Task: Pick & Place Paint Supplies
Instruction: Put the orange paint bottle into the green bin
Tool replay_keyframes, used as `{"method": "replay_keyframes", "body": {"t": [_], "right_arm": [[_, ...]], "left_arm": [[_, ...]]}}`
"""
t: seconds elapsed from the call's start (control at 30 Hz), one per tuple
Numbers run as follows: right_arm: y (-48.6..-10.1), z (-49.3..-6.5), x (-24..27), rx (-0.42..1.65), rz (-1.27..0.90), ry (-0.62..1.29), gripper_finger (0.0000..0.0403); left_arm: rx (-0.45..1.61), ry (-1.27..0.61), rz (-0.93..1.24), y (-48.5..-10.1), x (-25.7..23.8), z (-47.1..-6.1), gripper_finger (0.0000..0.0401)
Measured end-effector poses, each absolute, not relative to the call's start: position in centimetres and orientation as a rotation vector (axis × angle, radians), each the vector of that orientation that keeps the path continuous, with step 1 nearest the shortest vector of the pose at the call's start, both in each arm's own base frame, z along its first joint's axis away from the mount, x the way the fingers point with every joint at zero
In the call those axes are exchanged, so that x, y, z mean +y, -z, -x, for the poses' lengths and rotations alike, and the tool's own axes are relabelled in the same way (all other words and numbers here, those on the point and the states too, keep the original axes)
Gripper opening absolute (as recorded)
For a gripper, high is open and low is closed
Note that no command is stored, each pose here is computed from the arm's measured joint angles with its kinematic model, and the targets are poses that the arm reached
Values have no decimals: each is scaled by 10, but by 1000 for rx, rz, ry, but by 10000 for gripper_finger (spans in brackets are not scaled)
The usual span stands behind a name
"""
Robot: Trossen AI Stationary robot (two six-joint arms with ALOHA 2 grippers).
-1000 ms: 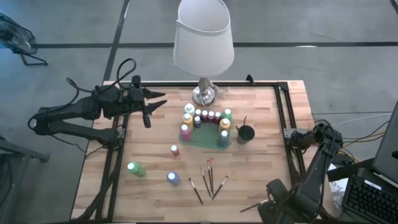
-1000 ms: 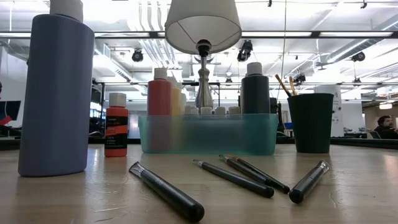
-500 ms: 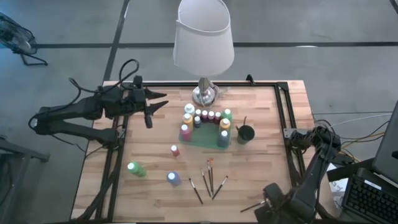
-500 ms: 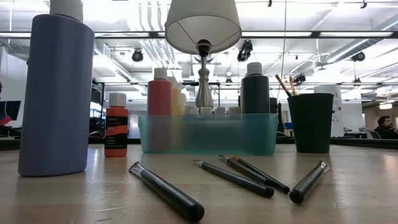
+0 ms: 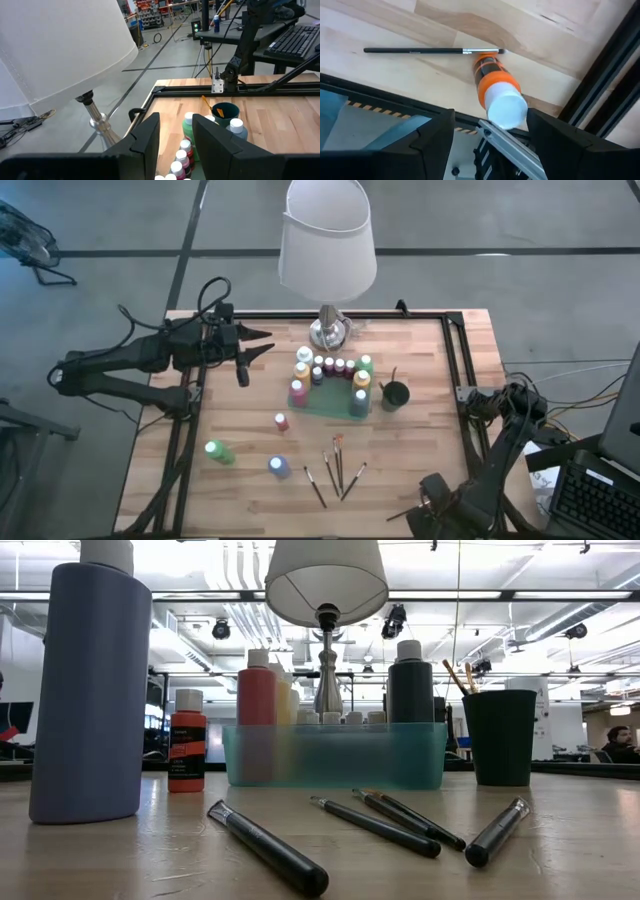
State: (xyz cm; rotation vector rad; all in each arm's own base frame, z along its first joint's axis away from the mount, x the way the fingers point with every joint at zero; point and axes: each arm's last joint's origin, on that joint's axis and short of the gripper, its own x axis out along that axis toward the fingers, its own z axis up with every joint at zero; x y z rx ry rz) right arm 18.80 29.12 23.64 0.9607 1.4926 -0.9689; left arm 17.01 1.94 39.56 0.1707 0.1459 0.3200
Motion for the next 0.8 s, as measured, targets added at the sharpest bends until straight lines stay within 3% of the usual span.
{"method": "replay_keyframes", "body": {"t": [0.53,0.8], "right_arm": [[-218,-187,289,1493,-954,964,176],[-220,-187,290,1507,-933,925,122]], "left_arm": [[153,-317,-204,-395,19,-170,122],[153,-317,-204,-395,19,-170,122]]}}
